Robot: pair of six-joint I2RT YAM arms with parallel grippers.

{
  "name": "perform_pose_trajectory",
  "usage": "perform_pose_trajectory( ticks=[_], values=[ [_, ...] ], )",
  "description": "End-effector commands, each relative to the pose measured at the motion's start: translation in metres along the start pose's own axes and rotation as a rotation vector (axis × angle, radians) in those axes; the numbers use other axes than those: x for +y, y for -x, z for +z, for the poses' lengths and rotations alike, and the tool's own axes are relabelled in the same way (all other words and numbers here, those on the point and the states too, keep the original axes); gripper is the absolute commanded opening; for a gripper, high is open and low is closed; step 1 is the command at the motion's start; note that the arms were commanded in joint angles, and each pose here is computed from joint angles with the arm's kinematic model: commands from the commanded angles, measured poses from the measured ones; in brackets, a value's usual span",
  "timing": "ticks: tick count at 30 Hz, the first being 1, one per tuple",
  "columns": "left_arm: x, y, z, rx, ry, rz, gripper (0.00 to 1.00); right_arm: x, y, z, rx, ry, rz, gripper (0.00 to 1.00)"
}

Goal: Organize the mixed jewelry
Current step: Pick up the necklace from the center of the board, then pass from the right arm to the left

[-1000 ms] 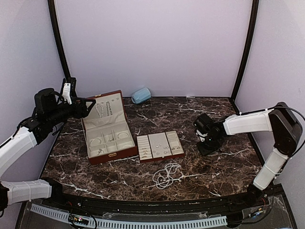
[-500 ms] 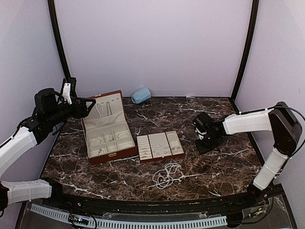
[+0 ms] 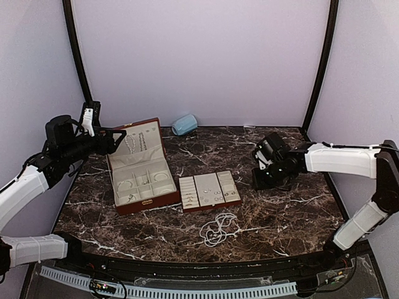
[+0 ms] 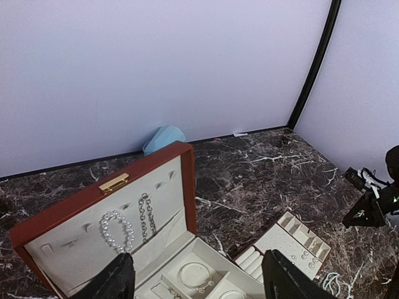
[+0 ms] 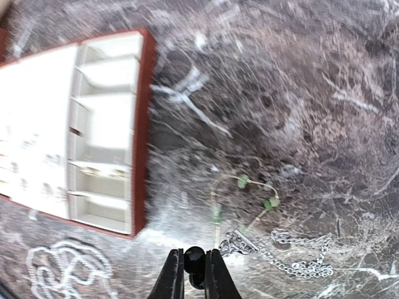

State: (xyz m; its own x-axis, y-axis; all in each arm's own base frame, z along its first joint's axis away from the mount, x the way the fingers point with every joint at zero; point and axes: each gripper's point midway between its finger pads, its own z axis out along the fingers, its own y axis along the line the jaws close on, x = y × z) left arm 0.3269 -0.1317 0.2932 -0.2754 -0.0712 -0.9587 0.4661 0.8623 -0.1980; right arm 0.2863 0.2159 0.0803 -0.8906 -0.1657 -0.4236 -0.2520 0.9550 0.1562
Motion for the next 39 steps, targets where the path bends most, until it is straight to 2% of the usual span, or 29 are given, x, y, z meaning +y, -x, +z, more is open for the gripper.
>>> perform_pose_trajectory(
  ticks=[1,4,8,11,12,13,14,15,16,19,20,28,29,30,33,39],
  values=[
    [-0.021,0.002,0.0,-0.026,-0.121,0.02,0.72,0.022,0.027,-0.026,-0.085,0.145,0.073,0.08],
    [-0.045,-0.003,0.004,-0.021,-0.212,0.047,0.7,0.025,0.038,-0.039,-0.128,0.228,0.105,0.08],
    [-0.096,-0.016,0.014,-0.002,-0.363,0.077,0.69,0.03,0.047,-0.05,-0.164,0.318,0.127,0.08],
    [-0.137,-0.038,0.024,0.014,-0.475,0.077,0.68,0.033,0.05,-0.055,-0.181,0.371,0.134,0.08],
    [-0.146,-0.04,0.027,-0.016,-0.497,0.082,0.68,0.034,0.051,-0.057,-0.185,0.386,0.137,0.08],
    [-0.165,-0.058,0.034,0.018,-0.545,0.089,0.68,0.036,0.051,-0.06,-0.186,0.402,0.135,0.08],
    [-0.176,-0.056,0.036,-0.013,-0.574,0.107,0.68,0.037,0.052,-0.063,-0.191,0.415,0.134,0.08],
    [-0.192,-0.076,0.044,0.028,-0.61,0.121,0.67,0.039,0.053,-0.066,-0.195,0.43,0.131,0.08],
    [-0.202,-0.07,0.047,-0.005,-0.633,0.135,0.67,0.041,0.054,-0.069,-0.203,0.446,0.126,0.08],
    [-0.233,-0.098,0.069,0.016,-0.699,0.169,0.64,0.047,0.056,-0.08,-0.222,0.489,0.123,0.08],
    [-0.242,-0.095,0.071,-0.025,-0.727,0.172,0.64,0.048,0.056,-0.083,-0.228,0.501,0.125,0.08],
    [-0.287,-0.13,0.126,-0.013,-0.844,0.163,0.62,0.057,0.054,-0.107,-0.269,0.594,0.124,0.08],
    [-0.292,-0.122,0.13,-0.043,-0.856,0.16,0.62,0.059,0.054,-0.11,-0.273,0.606,0.124,0.08],
    [-0.293,-0.134,0.138,-0.024,-0.856,0.155,0.62,0.06,0.054,-0.112,-0.275,0.617,0.122,0.09],
    [-0.3,-0.136,0.154,-0.031,-0.871,0.147,0.61,0.063,0.054,-0.118,-0.277,0.638,0.12,0.09],
    [-0.309,-0.154,0.177,0.005,-0.887,0.167,0.53,0.068,0.053,-0.126,-0.281,0.676,0.111,0.09]
  ],
)
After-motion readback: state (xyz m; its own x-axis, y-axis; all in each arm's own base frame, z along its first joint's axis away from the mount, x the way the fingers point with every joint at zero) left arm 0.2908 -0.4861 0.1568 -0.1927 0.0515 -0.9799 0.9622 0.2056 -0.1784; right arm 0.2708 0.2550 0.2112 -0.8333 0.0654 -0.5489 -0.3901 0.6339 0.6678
